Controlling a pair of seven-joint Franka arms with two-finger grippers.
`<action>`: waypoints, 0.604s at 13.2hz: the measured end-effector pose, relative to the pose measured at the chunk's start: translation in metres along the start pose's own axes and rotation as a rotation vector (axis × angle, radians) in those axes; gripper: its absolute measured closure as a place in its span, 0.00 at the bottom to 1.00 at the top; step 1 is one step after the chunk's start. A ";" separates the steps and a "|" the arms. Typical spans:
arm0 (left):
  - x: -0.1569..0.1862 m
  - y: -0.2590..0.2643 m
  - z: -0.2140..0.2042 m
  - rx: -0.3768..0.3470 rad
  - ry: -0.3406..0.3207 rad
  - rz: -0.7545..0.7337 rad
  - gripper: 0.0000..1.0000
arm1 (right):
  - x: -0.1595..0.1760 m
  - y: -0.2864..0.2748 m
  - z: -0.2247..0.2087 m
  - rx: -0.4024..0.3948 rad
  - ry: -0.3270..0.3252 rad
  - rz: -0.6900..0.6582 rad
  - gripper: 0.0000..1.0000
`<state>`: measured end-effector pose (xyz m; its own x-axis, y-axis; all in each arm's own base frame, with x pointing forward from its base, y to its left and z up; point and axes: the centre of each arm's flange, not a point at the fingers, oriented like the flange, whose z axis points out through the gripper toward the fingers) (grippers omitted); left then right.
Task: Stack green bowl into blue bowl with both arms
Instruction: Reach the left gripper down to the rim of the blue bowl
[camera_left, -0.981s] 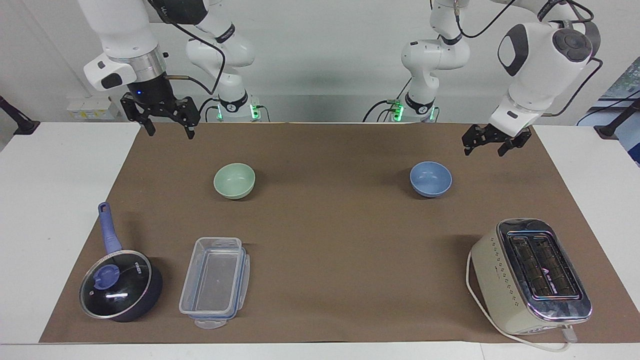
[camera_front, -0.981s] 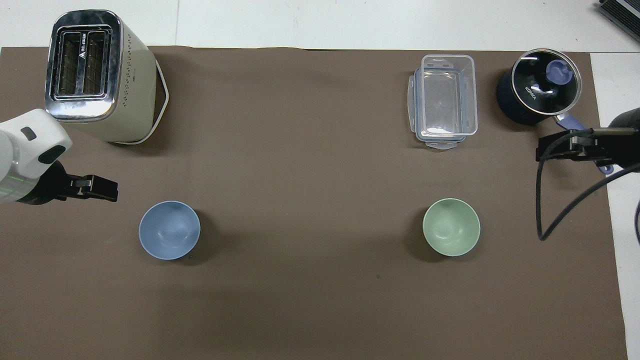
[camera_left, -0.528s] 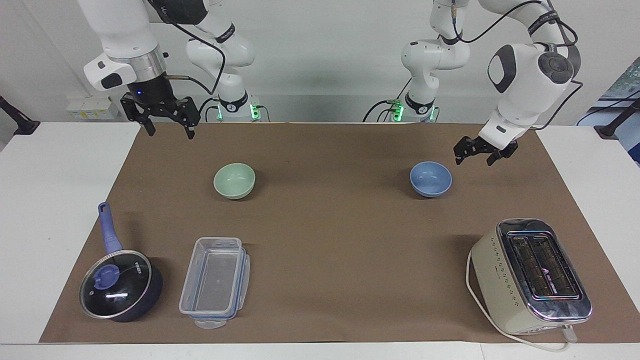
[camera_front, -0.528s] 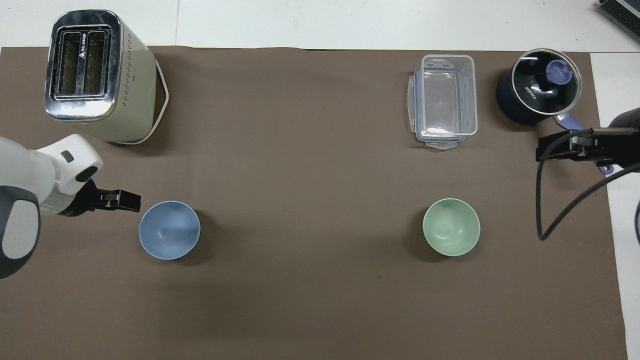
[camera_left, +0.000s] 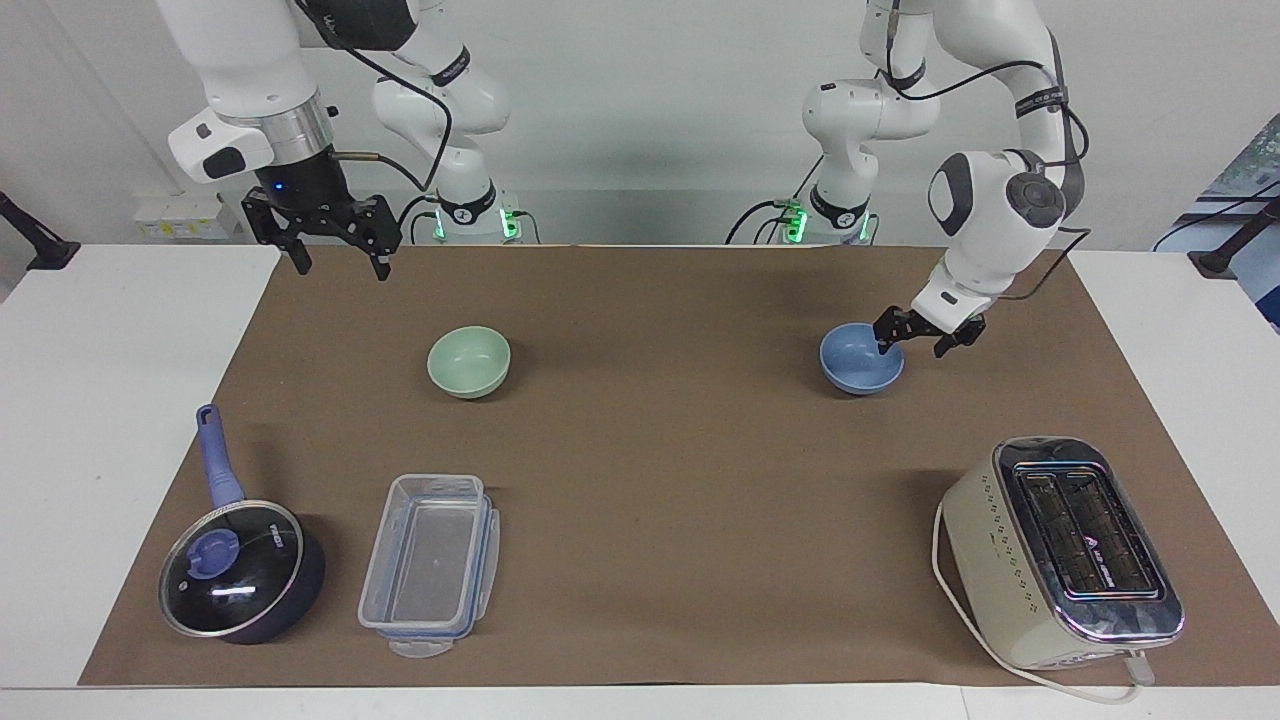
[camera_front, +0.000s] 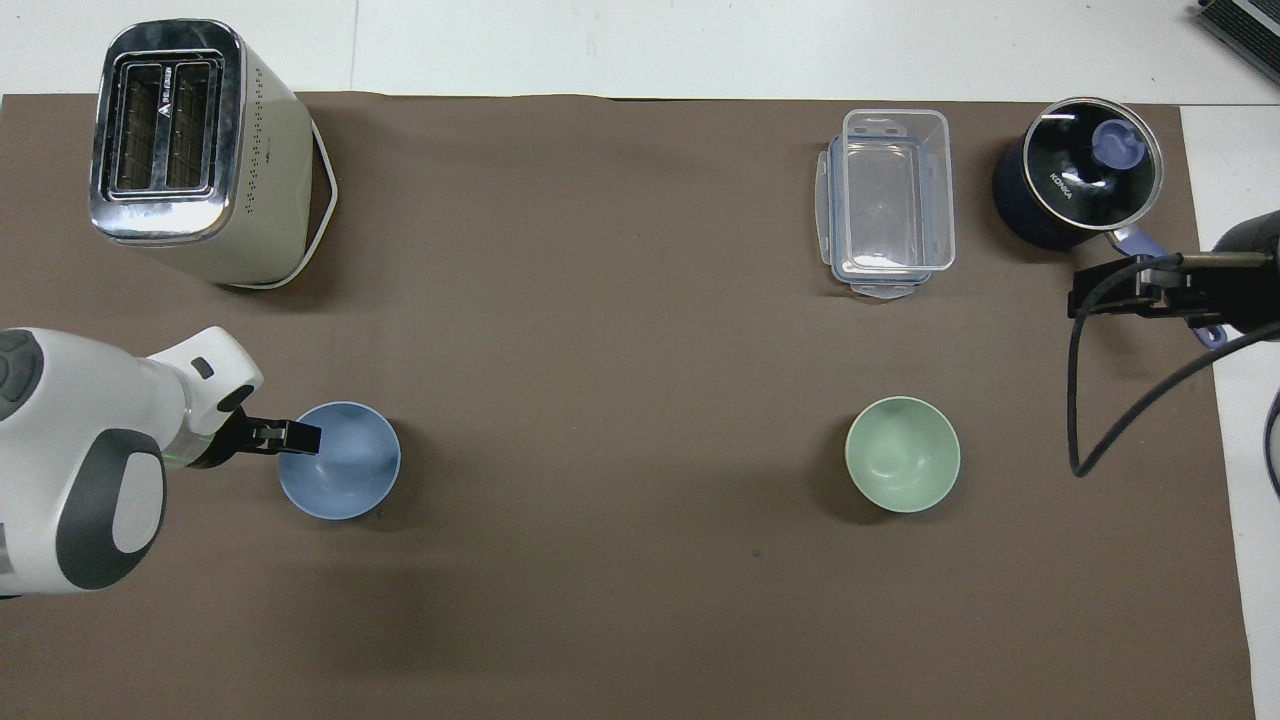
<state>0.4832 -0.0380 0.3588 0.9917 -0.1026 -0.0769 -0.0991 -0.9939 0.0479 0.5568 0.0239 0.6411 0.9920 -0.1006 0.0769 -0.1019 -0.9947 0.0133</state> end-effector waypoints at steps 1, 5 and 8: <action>-0.003 -0.001 0.010 0.000 -0.005 -0.001 0.00 | 0.001 0.000 0.000 0.002 0.007 0.000 0.00; -0.005 -0.002 0.037 -0.042 -0.030 -0.040 0.22 | 0.001 -0.001 0.004 0.002 0.007 -0.001 0.00; -0.004 -0.004 0.040 -0.059 -0.034 -0.060 0.62 | 0.003 -0.002 0.013 0.003 0.010 -0.002 0.00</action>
<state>0.4765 -0.0353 0.3189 0.9924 -0.0456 -0.1146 -0.0340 -0.9943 0.1006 0.5610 0.0248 0.6282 0.9913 -0.0986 0.0866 -0.0999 -0.9949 0.0104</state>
